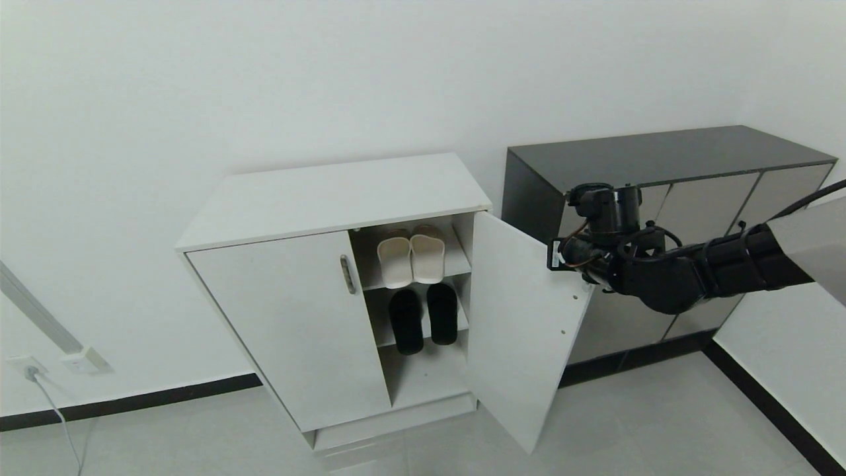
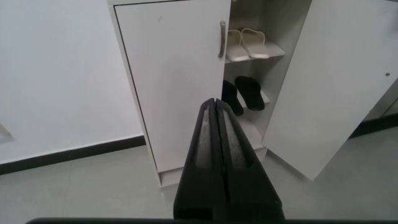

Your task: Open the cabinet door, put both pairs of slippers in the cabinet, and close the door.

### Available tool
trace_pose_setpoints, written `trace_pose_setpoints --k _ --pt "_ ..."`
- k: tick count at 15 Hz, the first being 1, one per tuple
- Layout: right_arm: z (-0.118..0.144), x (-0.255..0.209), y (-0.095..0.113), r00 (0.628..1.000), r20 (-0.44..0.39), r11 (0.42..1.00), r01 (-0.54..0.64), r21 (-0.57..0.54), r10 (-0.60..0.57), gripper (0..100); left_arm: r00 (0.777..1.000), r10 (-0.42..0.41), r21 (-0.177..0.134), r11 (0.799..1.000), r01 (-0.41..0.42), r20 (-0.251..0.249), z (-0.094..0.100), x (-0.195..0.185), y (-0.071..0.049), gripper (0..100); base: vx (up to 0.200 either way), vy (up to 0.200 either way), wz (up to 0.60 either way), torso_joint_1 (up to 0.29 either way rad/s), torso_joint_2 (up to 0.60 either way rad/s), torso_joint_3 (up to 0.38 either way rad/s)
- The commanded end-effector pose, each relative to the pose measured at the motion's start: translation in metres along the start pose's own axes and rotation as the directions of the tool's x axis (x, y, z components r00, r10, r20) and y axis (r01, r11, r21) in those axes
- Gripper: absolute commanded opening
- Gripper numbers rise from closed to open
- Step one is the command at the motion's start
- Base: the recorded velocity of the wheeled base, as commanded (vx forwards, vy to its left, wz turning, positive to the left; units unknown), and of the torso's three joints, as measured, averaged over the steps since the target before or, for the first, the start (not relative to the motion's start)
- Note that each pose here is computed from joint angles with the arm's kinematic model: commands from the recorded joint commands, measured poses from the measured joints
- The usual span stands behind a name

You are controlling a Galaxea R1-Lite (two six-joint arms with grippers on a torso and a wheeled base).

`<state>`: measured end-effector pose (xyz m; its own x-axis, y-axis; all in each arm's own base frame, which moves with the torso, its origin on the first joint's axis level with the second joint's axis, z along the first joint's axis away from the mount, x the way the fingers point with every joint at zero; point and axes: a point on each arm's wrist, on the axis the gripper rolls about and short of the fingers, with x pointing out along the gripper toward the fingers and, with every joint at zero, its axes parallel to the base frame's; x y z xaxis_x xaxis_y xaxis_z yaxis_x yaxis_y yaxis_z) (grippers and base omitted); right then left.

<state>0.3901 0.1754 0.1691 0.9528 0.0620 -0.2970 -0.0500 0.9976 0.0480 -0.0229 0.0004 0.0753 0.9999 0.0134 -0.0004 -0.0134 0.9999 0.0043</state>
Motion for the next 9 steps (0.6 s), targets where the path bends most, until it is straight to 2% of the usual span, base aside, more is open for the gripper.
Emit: trace_pose_setpoints --k 1,5,9 --pt "0.001 -0.002 0.001 1.000 0.003 1.000 -0.004 0.002 0.004 0 1.000 0.000 0.000 1.000 0.000 -0.001 0.000 0.000 0.000 0 0.000 0.000 0.00 0.000 0.00 0.000" --pt "-0.001 -0.027 0.015 0.999 -0.018 0.998 -0.052 -0.021 0.051 0 1.000 0.000 0.000 1.000 0.000 -0.001 0.000 0.000 0.000 0 0.000 0.000 0.00 0.000 0.00 0.000" --pt "-0.011 -0.070 0.048 0.986 -0.041 0.985 -0.164 -0.050 0.162 0 1.000 0.000 -0.001 1.000 0.000 -0.001 0.000 0.000 0.000 0 0.000 0.000 0.00 0.000 0.00 0.000"
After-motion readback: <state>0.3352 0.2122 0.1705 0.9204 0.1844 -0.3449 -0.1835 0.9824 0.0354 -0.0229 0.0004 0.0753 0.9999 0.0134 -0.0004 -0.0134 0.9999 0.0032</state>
